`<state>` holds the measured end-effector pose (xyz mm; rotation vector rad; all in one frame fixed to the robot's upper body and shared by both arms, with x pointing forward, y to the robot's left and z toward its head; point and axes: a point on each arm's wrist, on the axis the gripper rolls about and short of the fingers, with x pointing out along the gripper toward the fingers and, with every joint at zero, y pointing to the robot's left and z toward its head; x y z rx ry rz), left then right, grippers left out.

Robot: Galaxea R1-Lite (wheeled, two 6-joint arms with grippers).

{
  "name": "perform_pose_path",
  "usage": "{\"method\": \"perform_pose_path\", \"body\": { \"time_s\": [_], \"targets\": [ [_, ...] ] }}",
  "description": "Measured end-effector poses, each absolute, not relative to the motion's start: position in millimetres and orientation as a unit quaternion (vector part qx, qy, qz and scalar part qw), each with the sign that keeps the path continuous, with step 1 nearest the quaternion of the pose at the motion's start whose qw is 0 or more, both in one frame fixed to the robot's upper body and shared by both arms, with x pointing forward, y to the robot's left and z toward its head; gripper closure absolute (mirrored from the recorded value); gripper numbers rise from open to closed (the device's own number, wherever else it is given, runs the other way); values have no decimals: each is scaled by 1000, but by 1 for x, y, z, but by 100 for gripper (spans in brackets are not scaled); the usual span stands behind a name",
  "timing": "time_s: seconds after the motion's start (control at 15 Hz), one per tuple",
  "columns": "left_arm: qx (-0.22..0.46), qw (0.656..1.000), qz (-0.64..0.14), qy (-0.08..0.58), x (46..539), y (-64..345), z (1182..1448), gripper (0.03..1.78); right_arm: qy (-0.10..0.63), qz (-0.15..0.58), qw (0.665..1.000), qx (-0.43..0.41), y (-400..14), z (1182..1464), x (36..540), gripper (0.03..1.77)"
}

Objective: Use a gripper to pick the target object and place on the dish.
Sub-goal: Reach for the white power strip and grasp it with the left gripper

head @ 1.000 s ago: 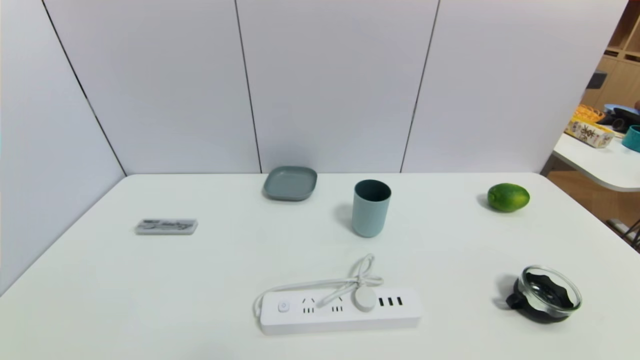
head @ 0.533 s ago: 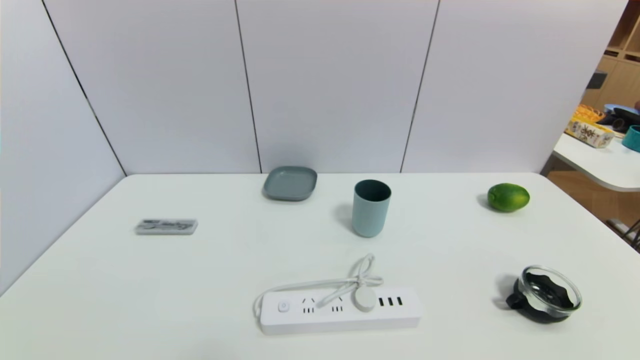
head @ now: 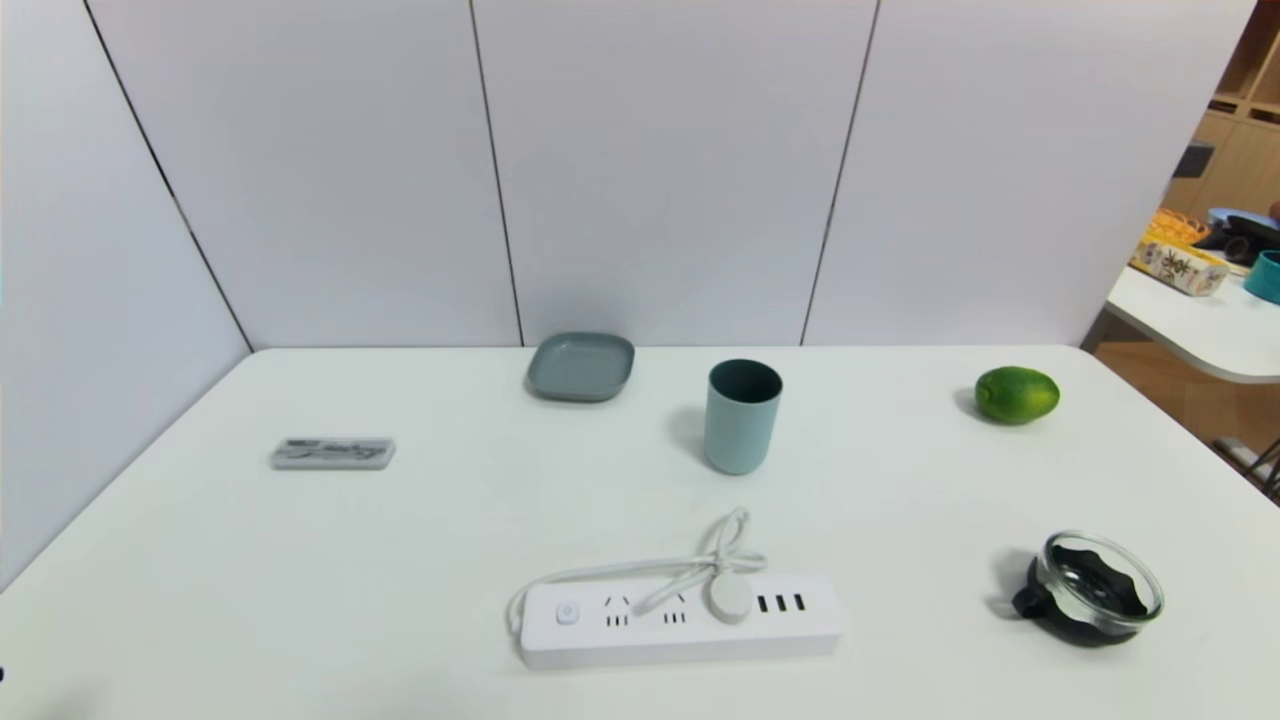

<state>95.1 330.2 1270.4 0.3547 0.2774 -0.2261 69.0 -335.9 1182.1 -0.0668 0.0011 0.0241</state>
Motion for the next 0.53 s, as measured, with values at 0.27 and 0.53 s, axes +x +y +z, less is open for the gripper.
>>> {"method": "perform_pose_path", "body": {
  "time_s": [0.27, 0.53],
  "targets": [
    [278, 915, -213, 202, 133, 327, 1316, 12, 1, 12, 999, -33, -336, 1182, 69, 9],
    [347, 851, -318, 234, 190, 317, 1335, 12, 0, 12, 999, -34, -336, 1182, 69, 9]
  ]
}}
